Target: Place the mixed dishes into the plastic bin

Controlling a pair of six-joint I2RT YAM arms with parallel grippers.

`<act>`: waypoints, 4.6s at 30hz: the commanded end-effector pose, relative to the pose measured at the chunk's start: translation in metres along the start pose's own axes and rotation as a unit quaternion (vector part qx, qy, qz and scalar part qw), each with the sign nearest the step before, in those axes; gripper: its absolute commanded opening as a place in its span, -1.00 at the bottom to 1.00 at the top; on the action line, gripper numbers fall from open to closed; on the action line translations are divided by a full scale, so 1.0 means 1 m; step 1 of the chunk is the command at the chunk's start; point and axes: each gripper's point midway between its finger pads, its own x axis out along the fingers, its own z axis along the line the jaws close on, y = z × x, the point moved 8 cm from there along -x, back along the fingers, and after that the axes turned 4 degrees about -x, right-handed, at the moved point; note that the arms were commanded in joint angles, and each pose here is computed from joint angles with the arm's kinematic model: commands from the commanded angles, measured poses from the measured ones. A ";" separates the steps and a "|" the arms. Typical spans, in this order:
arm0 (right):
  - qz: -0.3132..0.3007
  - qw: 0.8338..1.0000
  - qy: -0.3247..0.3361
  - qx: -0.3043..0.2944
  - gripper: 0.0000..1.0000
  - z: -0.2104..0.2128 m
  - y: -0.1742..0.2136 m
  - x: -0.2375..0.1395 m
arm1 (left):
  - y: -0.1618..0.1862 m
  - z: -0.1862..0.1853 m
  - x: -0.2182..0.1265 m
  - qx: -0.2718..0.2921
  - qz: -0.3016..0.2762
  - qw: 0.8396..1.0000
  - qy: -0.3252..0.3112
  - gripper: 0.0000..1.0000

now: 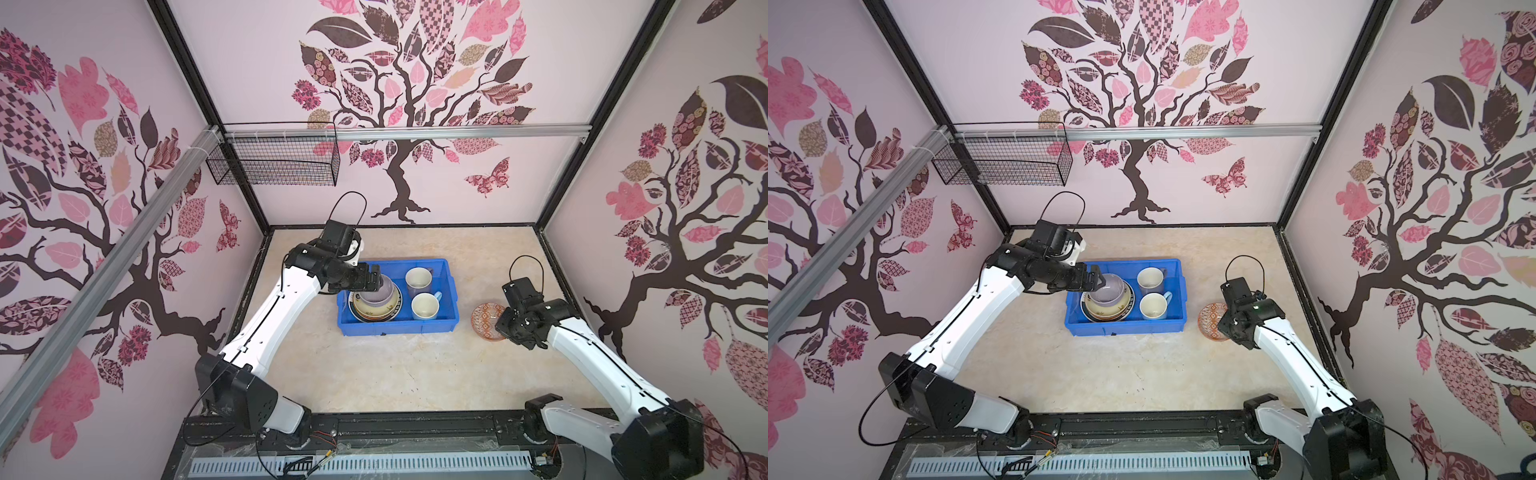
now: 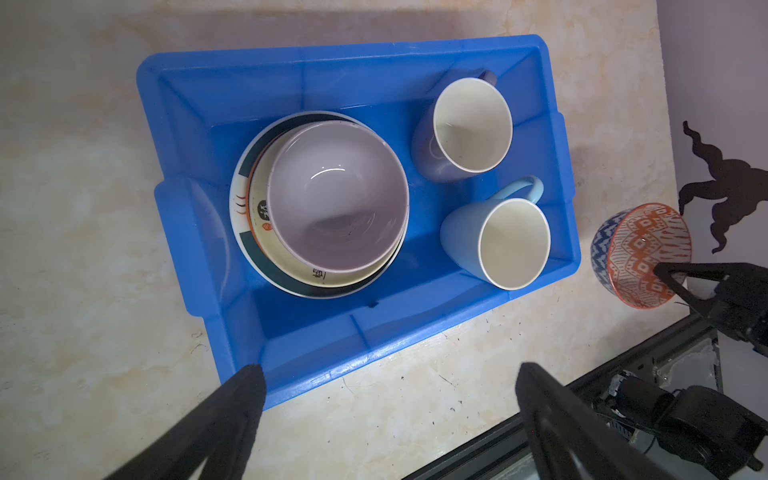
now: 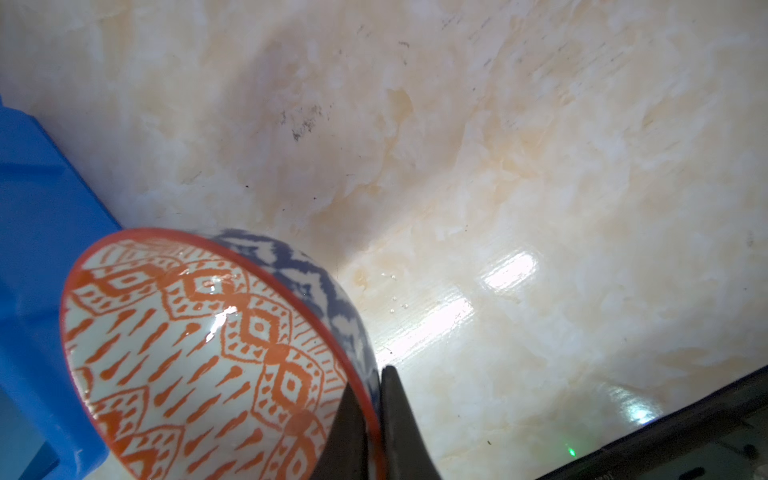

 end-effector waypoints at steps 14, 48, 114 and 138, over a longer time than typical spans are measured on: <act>-0.085 0.994 -0.056 -0.048 -0.87 0.048 -0.063 -0.053 | -0.021 0.007 -0.011 -0.010 -0.029 0.999 -0.045 0.97; -0.010 0.950 -0.213 -0.227 -0.77 0.273 -0.063 -0.046 | 0.021 0.072 -0.042 -0.096 -0.052 0.989 -0.096 0.97; 0.075 0.924 -0.160 -0.340 -0.57 0.326 0.013 0.017 | 0.032 0.079 -0.033 -0.106 -0.042 0.989 -0.095 0.97; -0.061 0.915 -0.208 -0.341 0.99 0.272 -0.042 -0.095 | 0.026 0.083 -0.013 -0.114 -0.031 0.989 -0.092 0.97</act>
